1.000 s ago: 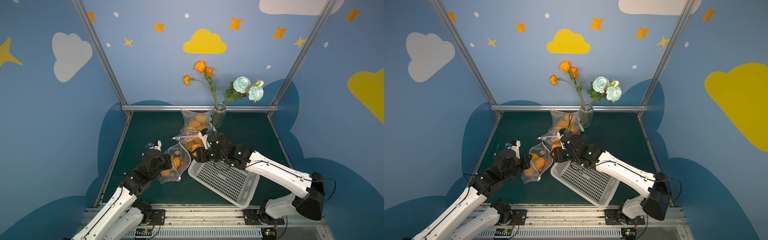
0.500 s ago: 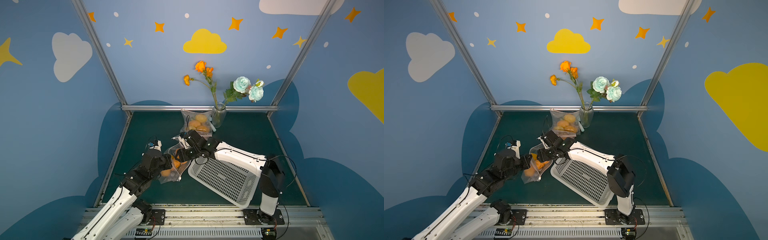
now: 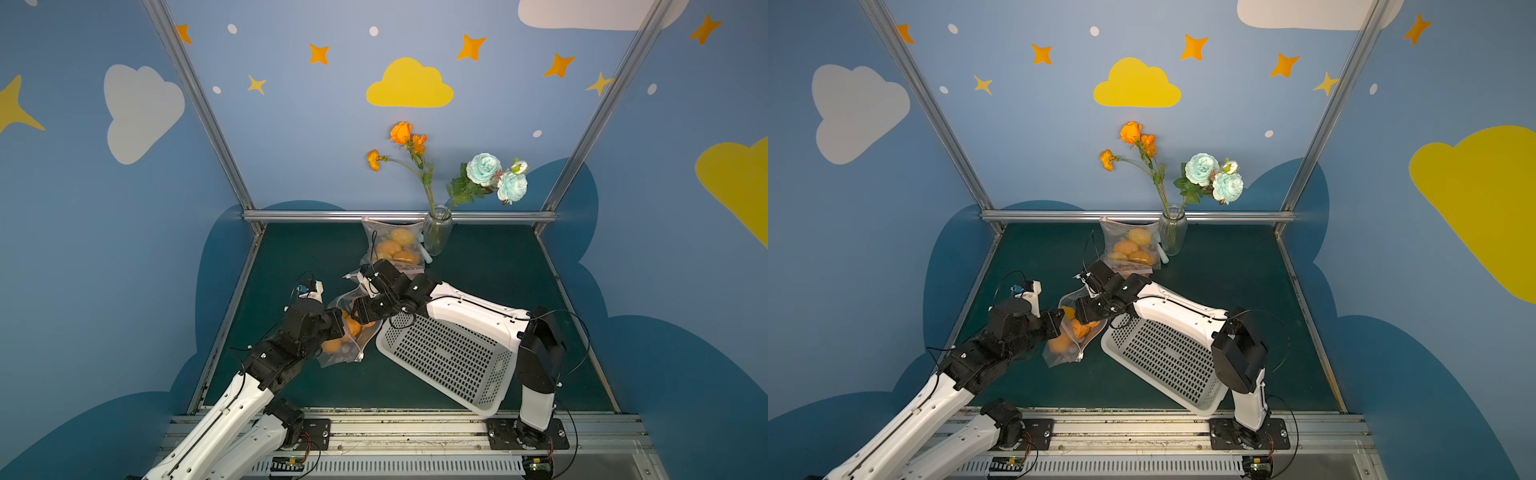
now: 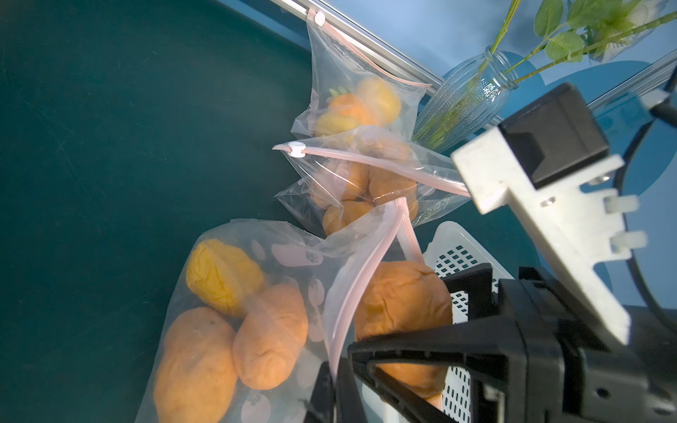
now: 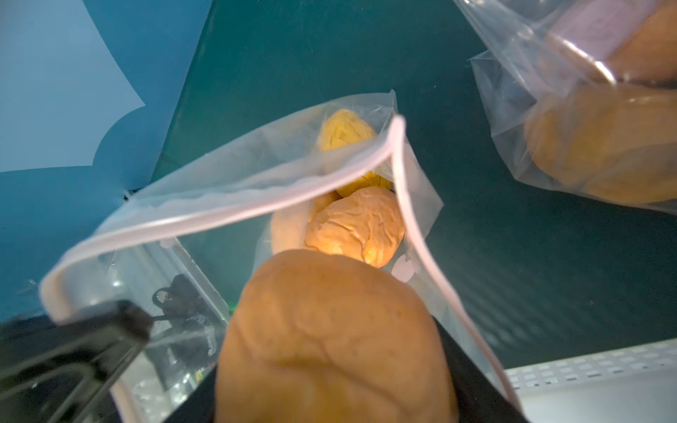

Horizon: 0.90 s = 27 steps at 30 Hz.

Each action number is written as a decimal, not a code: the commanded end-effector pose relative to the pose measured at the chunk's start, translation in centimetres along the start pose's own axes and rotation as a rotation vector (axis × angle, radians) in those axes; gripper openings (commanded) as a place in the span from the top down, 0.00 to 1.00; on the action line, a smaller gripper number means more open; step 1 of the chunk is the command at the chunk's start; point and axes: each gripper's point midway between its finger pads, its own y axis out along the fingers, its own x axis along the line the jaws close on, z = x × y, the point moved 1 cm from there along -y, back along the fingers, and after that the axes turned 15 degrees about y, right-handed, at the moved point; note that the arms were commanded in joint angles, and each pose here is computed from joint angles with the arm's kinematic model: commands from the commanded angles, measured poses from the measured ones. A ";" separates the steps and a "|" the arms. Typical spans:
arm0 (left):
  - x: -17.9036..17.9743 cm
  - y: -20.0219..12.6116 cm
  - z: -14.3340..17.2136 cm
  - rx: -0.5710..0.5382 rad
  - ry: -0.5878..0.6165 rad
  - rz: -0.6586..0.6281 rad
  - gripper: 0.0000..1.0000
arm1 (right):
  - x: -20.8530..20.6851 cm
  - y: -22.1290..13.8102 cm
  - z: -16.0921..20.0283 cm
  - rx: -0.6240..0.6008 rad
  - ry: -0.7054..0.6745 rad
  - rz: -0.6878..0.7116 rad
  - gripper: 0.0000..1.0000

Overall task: Put the potatoes into a zipper bag and zip it
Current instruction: Place the potato into the zipper food storage bag.

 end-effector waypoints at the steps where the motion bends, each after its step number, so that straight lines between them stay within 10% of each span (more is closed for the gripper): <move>1: -0.2 -0.1 -0.1 -0.002 0.001 0.007 0.97 | -0.8 -0.6 -0.2 -0.016 -0.009 0.050 0.24; 23: -0.1 -0.2 -0.1 -0.006 -0.001 0.003 0.97 | -5.1 -4.3 -0.7 -0.212 0.054 0.166 0.17; 27: 0.0 -0.1 -0.1 -0.004 -0.002 0.000 0.97 | -5.1 -3.6 -0.6 -0.188 0.069 0.154 0.34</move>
